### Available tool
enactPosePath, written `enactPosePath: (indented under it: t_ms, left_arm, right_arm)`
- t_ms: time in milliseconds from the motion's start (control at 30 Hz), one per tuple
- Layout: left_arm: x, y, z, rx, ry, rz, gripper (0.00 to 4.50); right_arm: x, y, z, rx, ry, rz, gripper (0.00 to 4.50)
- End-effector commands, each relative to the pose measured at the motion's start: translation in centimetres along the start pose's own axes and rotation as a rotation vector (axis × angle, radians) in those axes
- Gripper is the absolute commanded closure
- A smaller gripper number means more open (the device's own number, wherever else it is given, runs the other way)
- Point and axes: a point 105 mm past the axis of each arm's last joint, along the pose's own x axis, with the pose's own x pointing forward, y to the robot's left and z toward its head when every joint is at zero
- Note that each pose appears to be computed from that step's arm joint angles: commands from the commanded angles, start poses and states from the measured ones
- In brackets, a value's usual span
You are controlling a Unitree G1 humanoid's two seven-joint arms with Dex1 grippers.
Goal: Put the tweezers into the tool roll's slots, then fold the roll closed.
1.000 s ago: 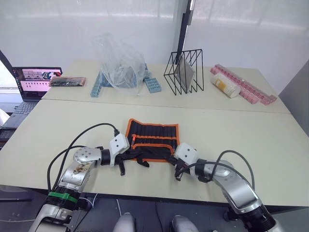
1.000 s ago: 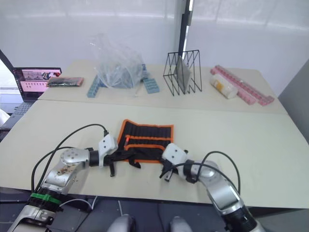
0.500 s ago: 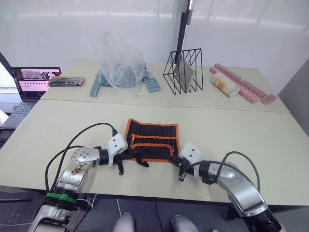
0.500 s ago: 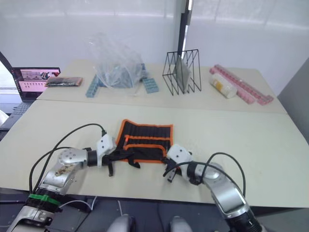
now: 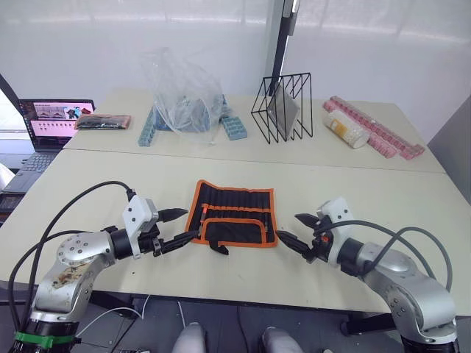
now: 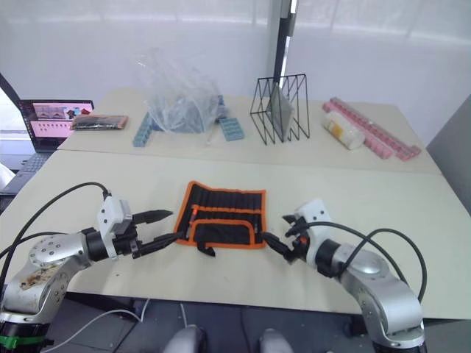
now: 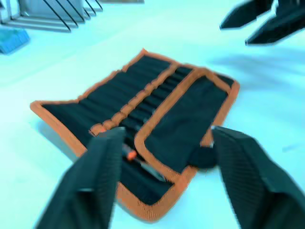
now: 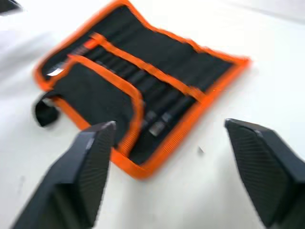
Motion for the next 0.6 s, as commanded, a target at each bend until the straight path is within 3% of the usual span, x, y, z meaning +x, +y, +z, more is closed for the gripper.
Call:
enactPosePath:
  t_ms: [33,267,600]
  left_arm:
    - [-1.0,-0.2,0.8,0.006,-0.026,0.060,0.06]
    - [-2.7,-0.5,-0.1,-0.001,0.022,0.143,0.02]
    - [-3.2,-1.3,-0.2,0.021,0.031,0.158,0.02]
  right_arm:
    - [0.0,-0.9,-1.1,0.100,0.037,-0.048,0.62]
    - [2.7,-2.8,-1.0,0.268,0.060,-0.017,0.62]
    - [7.3,1.4,-0.3,0.508,0.113,0.214,0.62]
